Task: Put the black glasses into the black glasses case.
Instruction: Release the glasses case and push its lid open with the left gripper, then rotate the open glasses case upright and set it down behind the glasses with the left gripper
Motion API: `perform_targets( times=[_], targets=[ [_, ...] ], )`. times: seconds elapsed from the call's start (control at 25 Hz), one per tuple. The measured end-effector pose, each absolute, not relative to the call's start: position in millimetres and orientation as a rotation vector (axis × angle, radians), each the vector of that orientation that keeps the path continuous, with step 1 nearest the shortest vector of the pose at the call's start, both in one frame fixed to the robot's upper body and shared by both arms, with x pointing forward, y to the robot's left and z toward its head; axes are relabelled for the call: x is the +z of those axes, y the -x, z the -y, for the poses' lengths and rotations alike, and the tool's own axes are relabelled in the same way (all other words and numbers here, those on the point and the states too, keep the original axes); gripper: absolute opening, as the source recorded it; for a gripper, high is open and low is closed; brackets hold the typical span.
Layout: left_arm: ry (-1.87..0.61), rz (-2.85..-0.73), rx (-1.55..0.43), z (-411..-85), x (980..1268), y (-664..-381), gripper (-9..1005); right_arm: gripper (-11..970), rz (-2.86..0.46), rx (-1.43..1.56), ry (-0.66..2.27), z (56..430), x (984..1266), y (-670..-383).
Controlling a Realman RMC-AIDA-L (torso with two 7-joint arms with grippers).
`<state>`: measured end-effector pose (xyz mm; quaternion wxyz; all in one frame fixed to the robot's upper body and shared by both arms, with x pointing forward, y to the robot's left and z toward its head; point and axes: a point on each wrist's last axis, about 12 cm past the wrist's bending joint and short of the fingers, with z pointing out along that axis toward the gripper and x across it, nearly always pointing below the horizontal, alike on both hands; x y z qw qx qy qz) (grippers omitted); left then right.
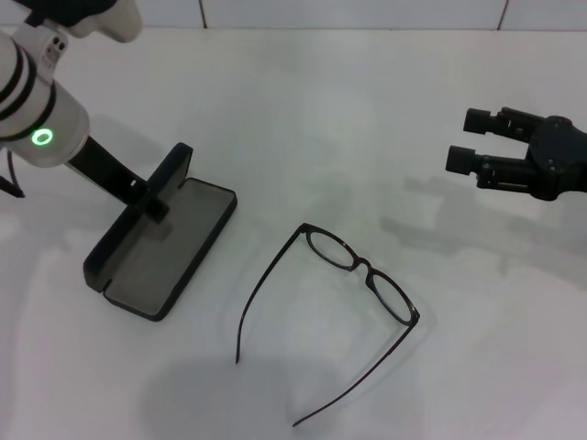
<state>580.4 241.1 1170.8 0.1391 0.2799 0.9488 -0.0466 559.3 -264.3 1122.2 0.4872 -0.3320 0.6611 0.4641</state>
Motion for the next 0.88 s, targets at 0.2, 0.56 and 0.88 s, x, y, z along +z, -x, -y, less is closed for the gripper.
perform_targets(
  times=[0.2,0.56,0.88],
  targets=[
    [-0.831,-2.744,-0.122,-239,1170,-580,545,855,-1.585,1.114,0.773,270,1124,-559],
    [-0.899,-2.643,-0.068,-234,1192,-586,196,854,-1.424,1.102,0.611,308,1135,-541],
    [-1.347,-2.241,0.052,-189,1210,-590,200,855,-1.15,1.187,0.566,342,1152,-503]
  ],
)
